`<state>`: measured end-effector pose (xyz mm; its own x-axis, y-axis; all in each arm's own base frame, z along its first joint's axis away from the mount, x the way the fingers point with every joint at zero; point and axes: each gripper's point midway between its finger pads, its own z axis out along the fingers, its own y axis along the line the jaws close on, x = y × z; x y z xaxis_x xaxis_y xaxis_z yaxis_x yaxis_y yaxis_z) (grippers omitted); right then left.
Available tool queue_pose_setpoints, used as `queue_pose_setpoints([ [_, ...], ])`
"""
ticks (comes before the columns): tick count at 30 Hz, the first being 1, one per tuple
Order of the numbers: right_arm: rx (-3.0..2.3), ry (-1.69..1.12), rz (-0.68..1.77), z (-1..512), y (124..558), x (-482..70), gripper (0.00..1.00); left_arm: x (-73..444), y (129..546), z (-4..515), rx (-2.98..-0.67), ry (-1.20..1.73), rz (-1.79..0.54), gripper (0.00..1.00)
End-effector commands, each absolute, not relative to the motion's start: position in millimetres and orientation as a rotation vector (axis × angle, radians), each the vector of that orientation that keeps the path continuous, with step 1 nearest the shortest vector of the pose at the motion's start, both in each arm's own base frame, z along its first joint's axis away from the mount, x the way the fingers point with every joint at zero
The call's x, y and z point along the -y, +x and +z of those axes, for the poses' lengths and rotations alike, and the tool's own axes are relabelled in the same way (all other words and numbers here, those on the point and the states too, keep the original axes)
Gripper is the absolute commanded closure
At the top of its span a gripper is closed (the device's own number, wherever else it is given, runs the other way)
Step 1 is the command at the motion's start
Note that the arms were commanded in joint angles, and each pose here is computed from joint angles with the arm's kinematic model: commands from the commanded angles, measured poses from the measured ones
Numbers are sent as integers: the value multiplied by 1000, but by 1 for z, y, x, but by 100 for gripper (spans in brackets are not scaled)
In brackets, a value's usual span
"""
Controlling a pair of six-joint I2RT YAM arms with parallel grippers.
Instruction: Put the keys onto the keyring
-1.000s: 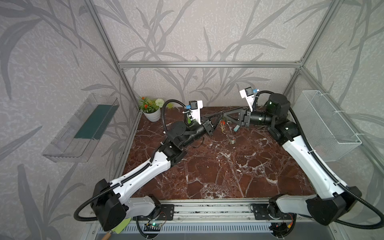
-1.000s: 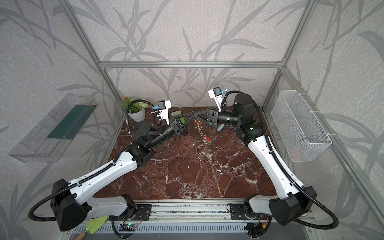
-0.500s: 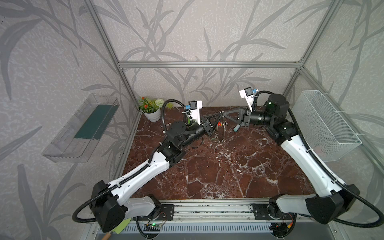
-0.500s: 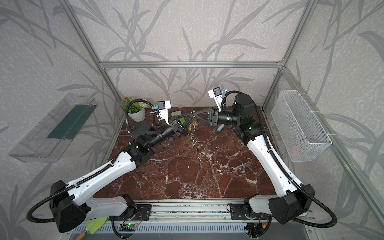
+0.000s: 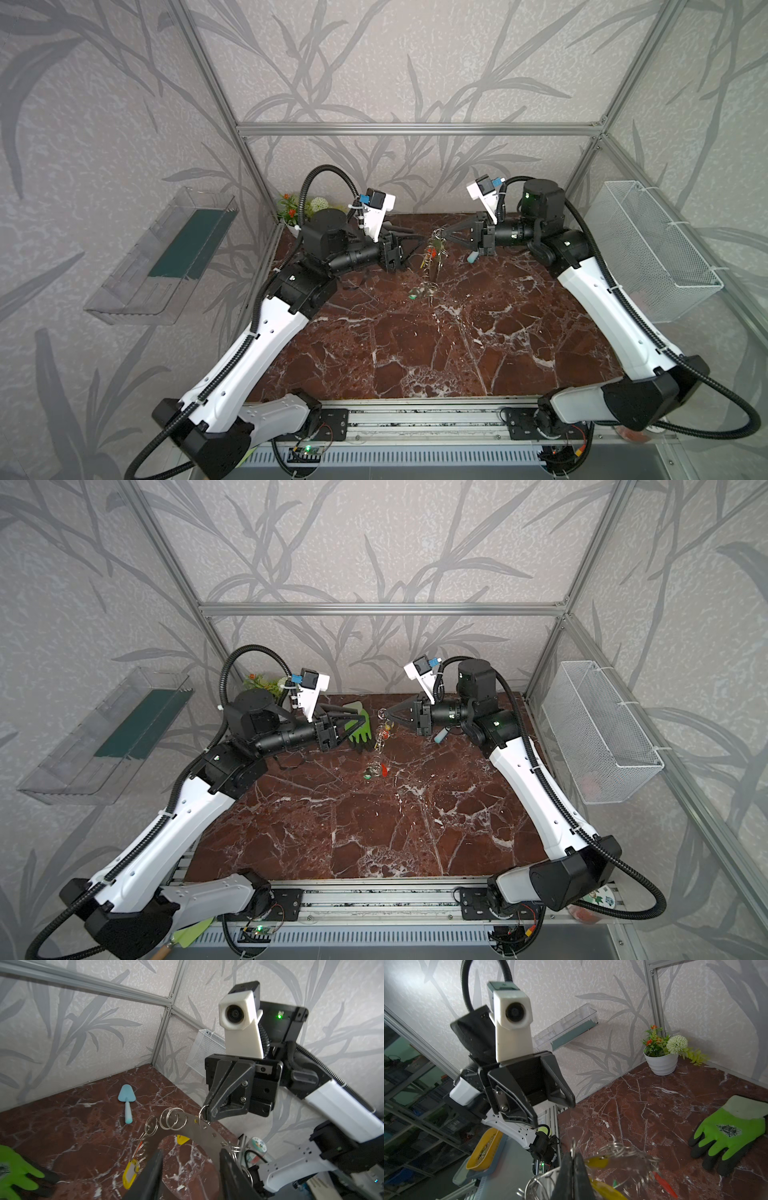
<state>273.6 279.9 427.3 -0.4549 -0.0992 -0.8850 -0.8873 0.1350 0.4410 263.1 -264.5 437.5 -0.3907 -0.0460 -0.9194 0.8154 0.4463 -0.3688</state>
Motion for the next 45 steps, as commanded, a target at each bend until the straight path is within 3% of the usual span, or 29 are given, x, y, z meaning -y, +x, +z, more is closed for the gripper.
queue_pose_setpoints([
  [1, -1652, -1106, 1341, 425, 252, -282, 100, 270, 234, 422, -1746, 963, -1086, 52],
  [6, -1631, -1175, 1333, 424, 244, -287, 100, 279, 231, 418, -1768, 1114, -1093, 54],
  [15, -1623, -1215, 1357, 420, 237, -292, 100, 283, 243, 417, -1770, 1125, -1059, 60],
  [22, -1614, -1216, 1361, 422, 236, -294, 100, 285, 241, 418, -1758, 1138, -1083, 74],
  [26, -1610, -1212, 1365, 422, 237, -294, 100, 286, 239, 415, -1766, 1150, -1103, 76],
  [42, -1619, -1213, 1379, 419, 238, -298, 100, 296, 242, 419, -1742, 1142, -1150, 73],
  [45, -1620, -1213, 1379, 418, 239, -299, 100, 296, 242, 417, -1745, 1144, -1154, 85],
])
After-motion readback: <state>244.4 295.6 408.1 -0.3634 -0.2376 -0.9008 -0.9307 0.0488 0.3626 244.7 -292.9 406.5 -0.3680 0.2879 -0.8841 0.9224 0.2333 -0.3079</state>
